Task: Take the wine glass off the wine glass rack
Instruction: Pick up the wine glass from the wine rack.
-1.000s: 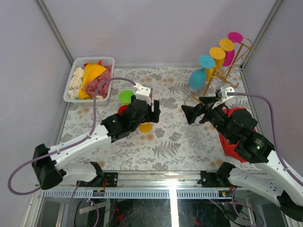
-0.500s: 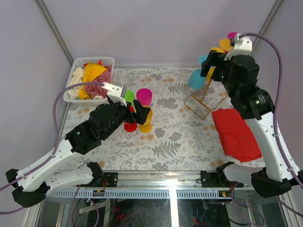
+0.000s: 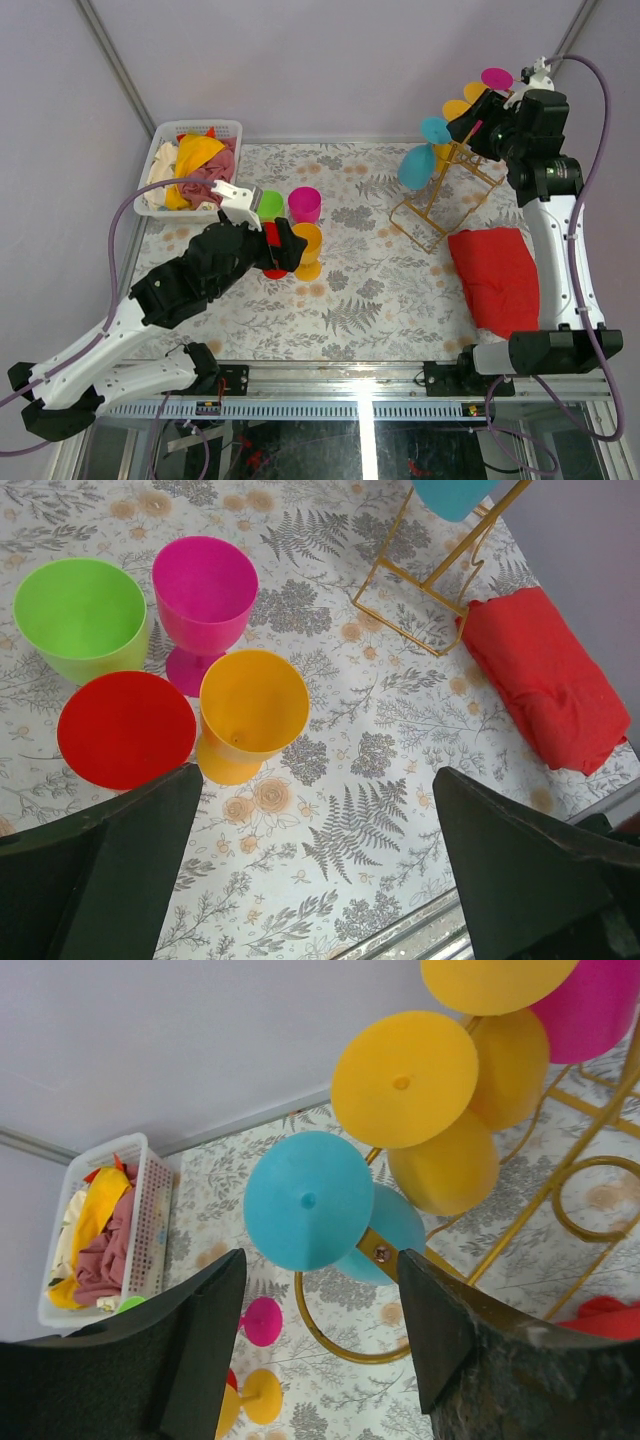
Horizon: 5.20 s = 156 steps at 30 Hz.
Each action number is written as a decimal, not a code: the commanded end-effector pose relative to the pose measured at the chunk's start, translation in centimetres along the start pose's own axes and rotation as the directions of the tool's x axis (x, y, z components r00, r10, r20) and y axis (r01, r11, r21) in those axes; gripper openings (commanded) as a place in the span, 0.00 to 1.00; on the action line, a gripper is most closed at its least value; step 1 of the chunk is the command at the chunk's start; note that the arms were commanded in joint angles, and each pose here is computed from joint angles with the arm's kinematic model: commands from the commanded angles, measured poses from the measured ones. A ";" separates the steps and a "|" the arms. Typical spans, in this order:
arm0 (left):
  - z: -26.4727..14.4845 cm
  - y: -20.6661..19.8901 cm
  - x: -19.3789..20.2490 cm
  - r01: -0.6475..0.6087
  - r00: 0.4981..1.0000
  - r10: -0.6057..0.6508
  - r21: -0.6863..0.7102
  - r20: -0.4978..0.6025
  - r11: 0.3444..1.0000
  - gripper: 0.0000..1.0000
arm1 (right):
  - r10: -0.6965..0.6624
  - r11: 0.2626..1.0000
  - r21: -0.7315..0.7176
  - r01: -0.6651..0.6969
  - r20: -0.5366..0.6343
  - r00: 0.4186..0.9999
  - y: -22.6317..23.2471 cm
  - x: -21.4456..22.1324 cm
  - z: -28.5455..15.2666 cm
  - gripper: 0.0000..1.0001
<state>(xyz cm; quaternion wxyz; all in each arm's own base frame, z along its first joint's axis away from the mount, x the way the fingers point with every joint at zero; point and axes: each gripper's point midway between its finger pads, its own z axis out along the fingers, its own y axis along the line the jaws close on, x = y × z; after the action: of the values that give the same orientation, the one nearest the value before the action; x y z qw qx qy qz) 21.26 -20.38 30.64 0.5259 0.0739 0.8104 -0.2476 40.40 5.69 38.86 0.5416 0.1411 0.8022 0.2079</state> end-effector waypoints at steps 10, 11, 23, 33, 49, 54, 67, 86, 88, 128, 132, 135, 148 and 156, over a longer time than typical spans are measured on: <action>-1.9 0.1 -1.3 0.062 0.996 -0.063 0.027 0.056 0.998 1.00 | 0.050 0.998 -0.035 -0.048 0.047 0.998 0.1 -1.9 2.7 0.58; -2.0 0.1 -1.4 0.063 0.996 -0.065 0.030 0.058 0.998 1.00 | 0.052 0.998 -0.034 -0.050 0.044 0.998 0.0 -1.9 3.0 0.58; -3.1 0.4 -1.9 0.078 0.994 -0.081 0.038 0.078 0.996 1.00 | 0.088 0.995 -0.039 -0.087 0.020 0.996 -0.6 -1.5 5.1 0.53; -3.2 0.3 -1.8 0.083 0.994 -0.086 0.043 0.074 0.996 1.00 | 0.134 0.988 -0.081 -0.134 -0.006 0.991 -0.5 -0.9 5.6 0.45; -3.2 0.4 -1.7 0.083 0.994 -0.086 0.039 0.069 0.996 1.00 | 0.162 0.980 -0.100 -0.169 -0.073 0.984 -0.8 0.9 6.3 0.45; -3.1 0.4 -1.5 0.081 0.995 -0.083 0.040 0.063 0.996 1.00 | 0.166 0.978 -0.111 -0.175 -0.086 0.982 -0.6 1.1 6.2 0.38; -3.4 0.7 -1.6 0.083 0.994 -0.085 0.031 0.071 0.996 1.00 | 0.167 0.980 -0.103 -0.173 -0.058 0.984 -0.8 1.0 5.5 0.20; -3.8 0.8 -1.7 0.099 0.992 -0.102 0.033 0.080 0.994 1.00 | 0.251 0.948 -0.186 -0.257 -0.052 0.966 1.1 0.5 4.3 0.00; -3.7 0.8 -1.7 0.098 0.992 -0.101 0.033 0.077 0.995 1.00 | 0.283 0.938 -0.196 -0.287 -0.046 0.958 1.3 0.3 4.2 0.00; -3.1 -0.1 -1.4 0.105 0.993 -0.108 0.061 0.053 0.993 1.00 | 0.556 0.787 -0.317 -0.529 -0.006 0.831 3.2 -2.5 4.3 0.00; -3.0 -0.2 -1.3 0.105 0.993 -0.109 0.063 0.048 0.992 1.00 | 0.550 0.785 -0.323 -0.528 -0.029 0.835 3.3 -2.3 4.8 0.00; -3.1 -0.3 -1.4 0.108 0.993 -0.111 0.066 0.050 0.992 1.00 | 0.550 0.784 -0.327 -0.528 -0.032 0.835 3.4 -2.4 5.0 0.00; -3.4 -0.1 -1.7 0.115 0.991 -0.119 0.063 0.059 0.991 1.00 | 0.560 0.765 -0.357 -0.536 -0.041 0.828 4.2 -3.2 4.9 0.00; -3.2 -0.3 -1.7 0.119 0.991 -0.123 0.067 0.055 0.991 1.00 | 0.434 0.739 -0.494 -0.457 -0.170 0.885 8.1 -2.1 3.2 0.00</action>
<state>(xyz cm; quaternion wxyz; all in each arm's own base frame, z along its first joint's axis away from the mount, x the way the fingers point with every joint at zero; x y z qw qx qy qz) 19.13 -18.74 32.08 0.5231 0.0436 0.7997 -0.2916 45.92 9.99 38.57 0.4535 0.2755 0.6894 0.4932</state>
